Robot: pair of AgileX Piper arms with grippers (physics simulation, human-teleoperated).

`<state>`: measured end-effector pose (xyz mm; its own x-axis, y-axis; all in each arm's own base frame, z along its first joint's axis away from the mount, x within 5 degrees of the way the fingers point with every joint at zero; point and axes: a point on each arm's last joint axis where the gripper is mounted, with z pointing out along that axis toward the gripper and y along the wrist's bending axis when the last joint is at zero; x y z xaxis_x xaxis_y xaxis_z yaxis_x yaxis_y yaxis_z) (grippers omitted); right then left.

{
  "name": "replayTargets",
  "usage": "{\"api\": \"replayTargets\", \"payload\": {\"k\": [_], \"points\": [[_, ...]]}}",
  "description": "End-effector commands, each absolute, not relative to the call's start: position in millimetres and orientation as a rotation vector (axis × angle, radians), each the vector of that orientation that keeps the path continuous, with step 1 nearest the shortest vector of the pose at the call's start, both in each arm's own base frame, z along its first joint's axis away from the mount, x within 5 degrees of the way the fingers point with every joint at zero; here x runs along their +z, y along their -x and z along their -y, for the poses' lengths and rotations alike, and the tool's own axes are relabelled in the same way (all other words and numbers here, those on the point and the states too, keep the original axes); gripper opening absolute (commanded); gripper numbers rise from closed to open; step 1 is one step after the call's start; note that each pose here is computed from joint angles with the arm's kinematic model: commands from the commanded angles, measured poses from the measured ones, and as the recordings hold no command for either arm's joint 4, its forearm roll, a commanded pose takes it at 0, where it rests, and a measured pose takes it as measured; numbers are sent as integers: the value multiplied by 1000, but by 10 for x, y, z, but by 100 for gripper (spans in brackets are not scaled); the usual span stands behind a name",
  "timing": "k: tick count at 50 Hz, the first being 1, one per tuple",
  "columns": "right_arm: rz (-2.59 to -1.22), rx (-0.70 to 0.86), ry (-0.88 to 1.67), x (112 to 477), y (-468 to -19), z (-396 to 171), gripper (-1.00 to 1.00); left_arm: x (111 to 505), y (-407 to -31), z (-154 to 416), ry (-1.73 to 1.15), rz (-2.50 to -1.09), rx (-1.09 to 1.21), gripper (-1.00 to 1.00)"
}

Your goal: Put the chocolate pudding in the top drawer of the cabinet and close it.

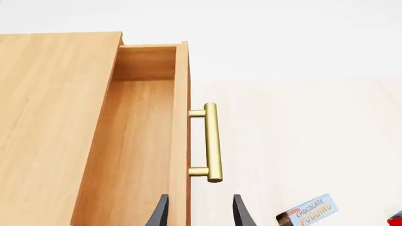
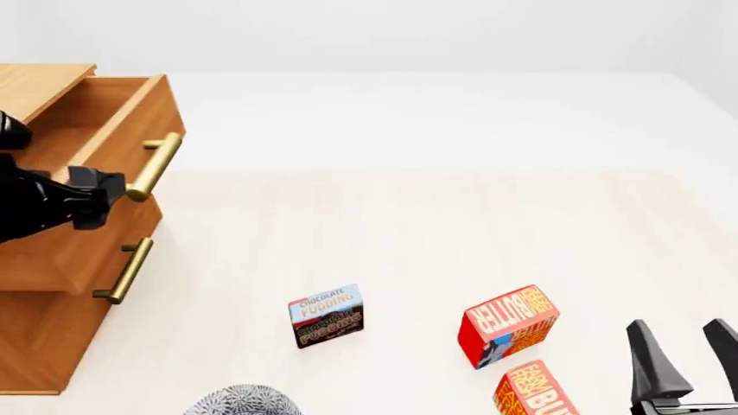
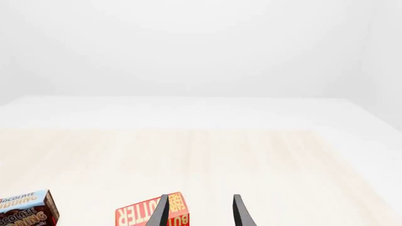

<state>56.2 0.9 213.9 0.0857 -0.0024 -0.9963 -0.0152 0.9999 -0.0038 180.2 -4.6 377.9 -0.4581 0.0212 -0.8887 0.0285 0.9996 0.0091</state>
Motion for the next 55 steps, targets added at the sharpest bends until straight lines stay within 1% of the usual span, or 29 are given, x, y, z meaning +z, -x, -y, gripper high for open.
{"api": "replayTargets", "payload": {"k": [1,20,31,48,55], "points": [[-1486,5,10,2137,-564,-5,100,3705,-1784,147,-53,-2067,-70,100],[-1487,5,9,2136,-564,-5,100,3651,-1779,234,-79,-2082,-114,100],[-1486,4,9,2137,-563,-5,100,3593,-1865,270,-108,-2094,-112,100],[-1486,5,11,2134,-562,-6,100,3367,-2065,458,-181,-2118,-157,100],[-1487,6,9,2134,-563,-6,100,3351,-2078,514,-214,-2121,-167,100]]}}
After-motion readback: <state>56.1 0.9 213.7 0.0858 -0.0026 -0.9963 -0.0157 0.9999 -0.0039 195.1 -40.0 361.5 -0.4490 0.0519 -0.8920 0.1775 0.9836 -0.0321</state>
